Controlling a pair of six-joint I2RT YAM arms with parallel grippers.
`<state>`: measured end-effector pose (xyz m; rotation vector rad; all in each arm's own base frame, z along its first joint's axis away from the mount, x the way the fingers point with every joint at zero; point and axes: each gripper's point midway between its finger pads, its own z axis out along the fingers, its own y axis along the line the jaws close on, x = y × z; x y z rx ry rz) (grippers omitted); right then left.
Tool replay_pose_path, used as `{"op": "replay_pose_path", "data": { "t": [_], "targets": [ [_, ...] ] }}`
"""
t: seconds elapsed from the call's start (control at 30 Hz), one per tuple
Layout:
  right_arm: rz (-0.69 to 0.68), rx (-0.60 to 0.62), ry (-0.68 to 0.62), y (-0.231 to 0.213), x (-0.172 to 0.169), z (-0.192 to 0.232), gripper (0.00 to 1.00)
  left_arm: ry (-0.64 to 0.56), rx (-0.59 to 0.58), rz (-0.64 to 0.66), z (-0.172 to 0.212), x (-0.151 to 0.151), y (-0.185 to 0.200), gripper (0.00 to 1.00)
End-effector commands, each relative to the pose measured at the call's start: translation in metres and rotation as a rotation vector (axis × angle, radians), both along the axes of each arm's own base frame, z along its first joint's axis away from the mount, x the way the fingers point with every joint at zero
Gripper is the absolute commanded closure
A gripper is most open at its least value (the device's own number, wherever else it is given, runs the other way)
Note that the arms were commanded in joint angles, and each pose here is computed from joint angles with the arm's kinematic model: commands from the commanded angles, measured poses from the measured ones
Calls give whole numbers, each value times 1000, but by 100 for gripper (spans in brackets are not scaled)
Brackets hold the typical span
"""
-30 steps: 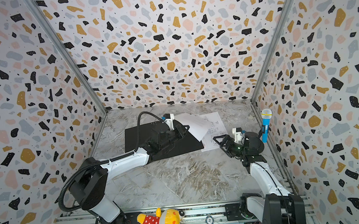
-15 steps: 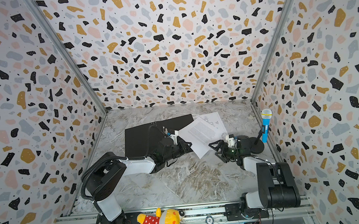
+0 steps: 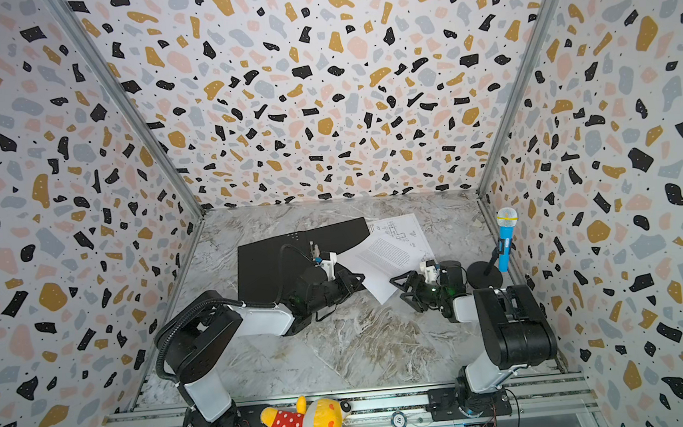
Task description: Put the files into the folder
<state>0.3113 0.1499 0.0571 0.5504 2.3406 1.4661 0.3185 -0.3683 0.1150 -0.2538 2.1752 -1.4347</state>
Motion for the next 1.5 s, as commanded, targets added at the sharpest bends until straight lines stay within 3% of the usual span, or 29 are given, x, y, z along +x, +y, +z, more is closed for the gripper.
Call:
{"op": "replay_pose_path", "data": {
  "t": [0.0,0.5,0.7,1.07,1.3,1.47],
  "targets": [
    [-12,12,-75,2,21,18,21,-48,-60,-10,22,0,-2,95],
    [-10,-13,-114,3,56,20,54,-42,-48,-19,17,-9,5,95],
    [-16,-42,-129,0,62,18,56,-33,-66,-7,19,-8,5,94],
    [-47,27,-106,3,71,21,60,15,-80,9,0,-16,6,92],
    [-65,30,-96,2,76,21,67,27,-70,0,-7,-23,2,91],
    [-70,26,-97,1,79,21,77,36,-42,2,-16,-26,6,83]
  ]
}}
